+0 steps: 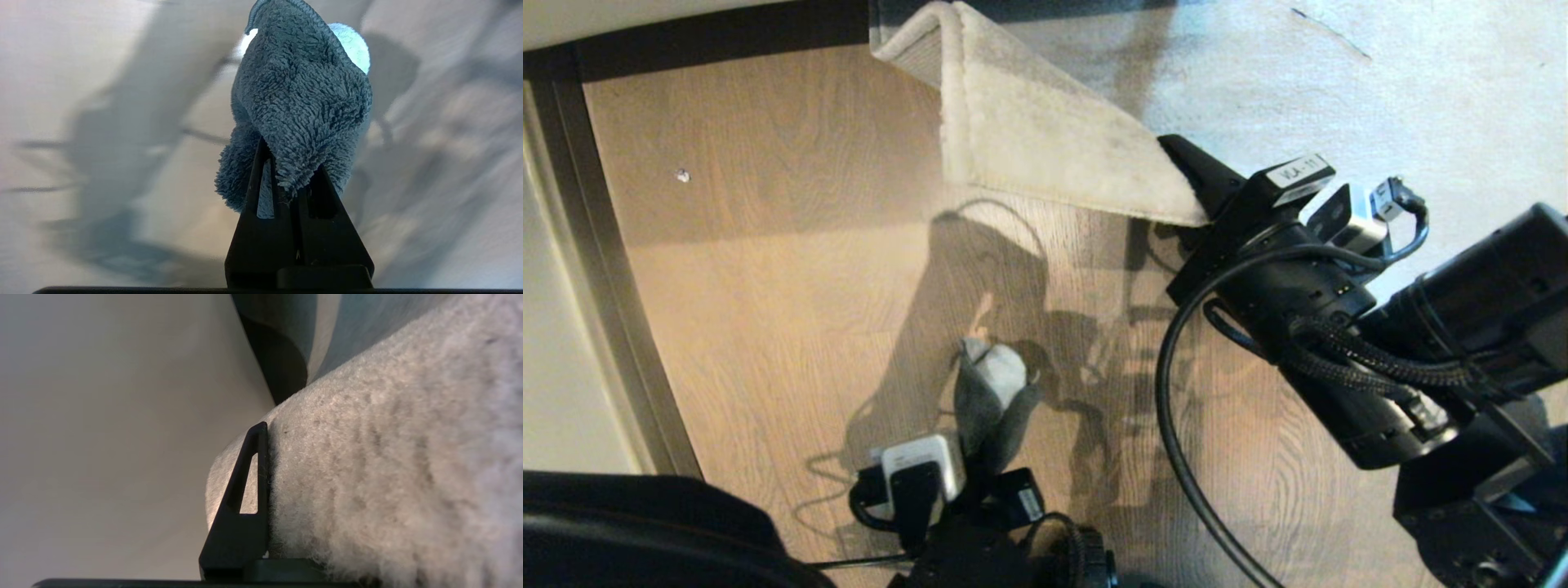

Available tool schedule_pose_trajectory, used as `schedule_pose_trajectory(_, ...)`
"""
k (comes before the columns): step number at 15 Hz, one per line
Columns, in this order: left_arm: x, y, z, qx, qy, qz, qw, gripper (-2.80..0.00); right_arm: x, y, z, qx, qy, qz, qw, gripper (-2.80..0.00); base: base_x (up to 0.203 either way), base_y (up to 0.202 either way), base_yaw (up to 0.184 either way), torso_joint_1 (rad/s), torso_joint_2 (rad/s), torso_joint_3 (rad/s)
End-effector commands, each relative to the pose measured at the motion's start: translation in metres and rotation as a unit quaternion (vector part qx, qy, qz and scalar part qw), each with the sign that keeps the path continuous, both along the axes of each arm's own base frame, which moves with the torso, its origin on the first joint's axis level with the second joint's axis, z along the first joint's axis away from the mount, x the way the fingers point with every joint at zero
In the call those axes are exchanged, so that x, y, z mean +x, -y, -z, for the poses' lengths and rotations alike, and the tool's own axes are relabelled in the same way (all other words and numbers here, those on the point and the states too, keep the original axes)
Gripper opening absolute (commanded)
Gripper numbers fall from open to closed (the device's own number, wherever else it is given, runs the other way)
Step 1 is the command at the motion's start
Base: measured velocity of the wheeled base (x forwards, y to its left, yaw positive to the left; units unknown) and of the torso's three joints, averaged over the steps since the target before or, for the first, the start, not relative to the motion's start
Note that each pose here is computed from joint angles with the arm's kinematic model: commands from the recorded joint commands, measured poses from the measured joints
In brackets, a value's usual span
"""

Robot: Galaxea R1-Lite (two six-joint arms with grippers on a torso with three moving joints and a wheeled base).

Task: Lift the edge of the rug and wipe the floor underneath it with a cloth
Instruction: Wipe the floor under the carpet with a rag

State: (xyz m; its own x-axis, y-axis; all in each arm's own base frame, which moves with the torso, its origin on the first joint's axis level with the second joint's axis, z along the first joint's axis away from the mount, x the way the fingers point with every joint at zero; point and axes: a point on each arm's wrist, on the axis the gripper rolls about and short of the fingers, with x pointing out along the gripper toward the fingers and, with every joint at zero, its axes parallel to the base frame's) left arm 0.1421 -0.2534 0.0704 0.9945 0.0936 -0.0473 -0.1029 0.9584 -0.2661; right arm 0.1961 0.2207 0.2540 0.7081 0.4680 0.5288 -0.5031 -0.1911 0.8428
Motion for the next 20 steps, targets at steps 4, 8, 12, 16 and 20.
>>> schedule_pose_trajectory(4,0.036,0.085,-0.001,-0.065,0.05,0.002,0.9966,-2.8,0.005,0.009,0.0,0.013,0.007,0.016,1.0,-2.8,0.0,0.0,0.0,0.0,0.0,0.0)
schedule_pose_trajectory(8,0.064,0.082,0.022,-0.051,0.045,-0.031,0.9972,-2.8,0.006,0.011,-0.001,0.015,0.007,0.019,1.0,-2.8,0.0,0.0,0.0,0.0,0.0,0.0)
schedule_pose_trajectory(12,0.109,0.045,0.008,-0.067,0.057,-0.105,0.9906,-2.8,0.006,0.012,-0.001,0.015,0.009,0.021,1.0,-2.8,0.0,0.0,0.0,0.0,0.0,0.0)
schedule_pose_trajectory(16,0.134,0.006,-0.028,-0.09,0.083,-0.16,0.9795,-2.8,0.005,0.014,-0.004,0.019,0.012,0.021,1.0,-2.8,0.0,0.0,0.0,0.0,0.0,0.0)
schedule_pose_trajectory(20,0.109,-0.031,-0.046,-0.064,0.071,-0.159,0.9827,-2.8,0.001,0.017,-0.009,0.025,0.017,0.02,0.999,-2.8,0.0,0.0,0.0,0.0,0.0,0.0)
